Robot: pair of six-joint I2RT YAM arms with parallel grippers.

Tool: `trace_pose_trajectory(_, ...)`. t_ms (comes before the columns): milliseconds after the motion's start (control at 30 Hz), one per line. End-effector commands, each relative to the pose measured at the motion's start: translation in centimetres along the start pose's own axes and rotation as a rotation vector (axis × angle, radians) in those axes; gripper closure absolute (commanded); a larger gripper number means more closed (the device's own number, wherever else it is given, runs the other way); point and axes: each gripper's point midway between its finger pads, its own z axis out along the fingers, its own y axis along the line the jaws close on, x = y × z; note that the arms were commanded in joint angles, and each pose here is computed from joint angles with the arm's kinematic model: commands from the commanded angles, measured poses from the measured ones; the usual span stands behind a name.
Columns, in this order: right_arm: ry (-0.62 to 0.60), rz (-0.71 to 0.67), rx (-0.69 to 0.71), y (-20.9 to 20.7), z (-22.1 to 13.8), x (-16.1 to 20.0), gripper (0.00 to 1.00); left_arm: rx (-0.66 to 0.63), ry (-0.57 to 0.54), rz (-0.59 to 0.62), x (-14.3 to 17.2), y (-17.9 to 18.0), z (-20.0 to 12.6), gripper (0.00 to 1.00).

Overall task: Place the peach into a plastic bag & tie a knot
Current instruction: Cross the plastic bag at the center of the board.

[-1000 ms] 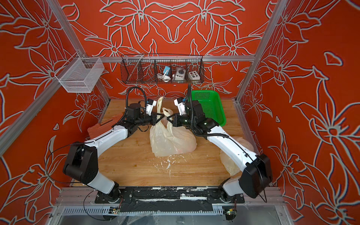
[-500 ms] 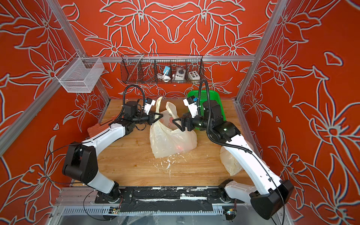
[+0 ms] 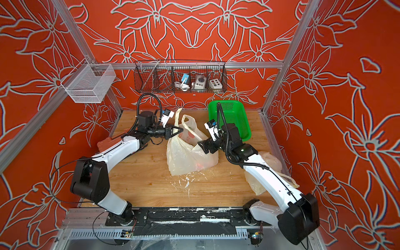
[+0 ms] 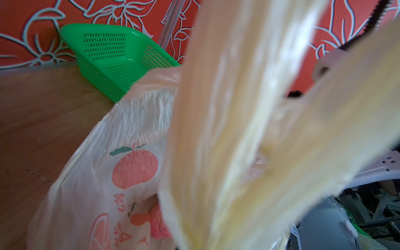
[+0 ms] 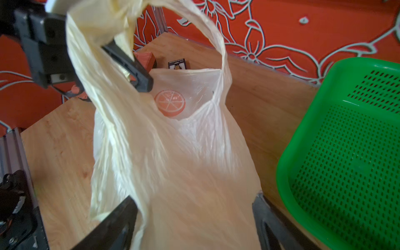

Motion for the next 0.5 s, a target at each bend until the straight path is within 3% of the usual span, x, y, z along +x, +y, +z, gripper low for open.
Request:
trace_pose_trajectory(0, -0.132, -0.031, -0.101, 1.3, 0.8, -4.0, 0.4, 0.065, 0.001, 0.03, -0.8, -1.4, 0.5, 1.0)
trace_pose_trajectory(67, -0.136, -0.021, -0.131, 1.6, 1.4, -4.1, 0.72, 0.063, 0.003, 0.027, -1.1, -1.2, 0.6, 1.0)
trace_pose_trajectory(167, -0.135, -0.04, -0.155, 2.4, 1.0, -3.9, 0.99, 0.046, 0.008, 0.041, -1.6, -1.0, 0.6, 1.0)
trace_pose_trajectory(467, -0.274, -0.034, -0.221, 6.3, -4.4, -3.2, 1.0, -0.055, -0.058, -0.011, -2.7, 1.5, -0.3, 1.0)
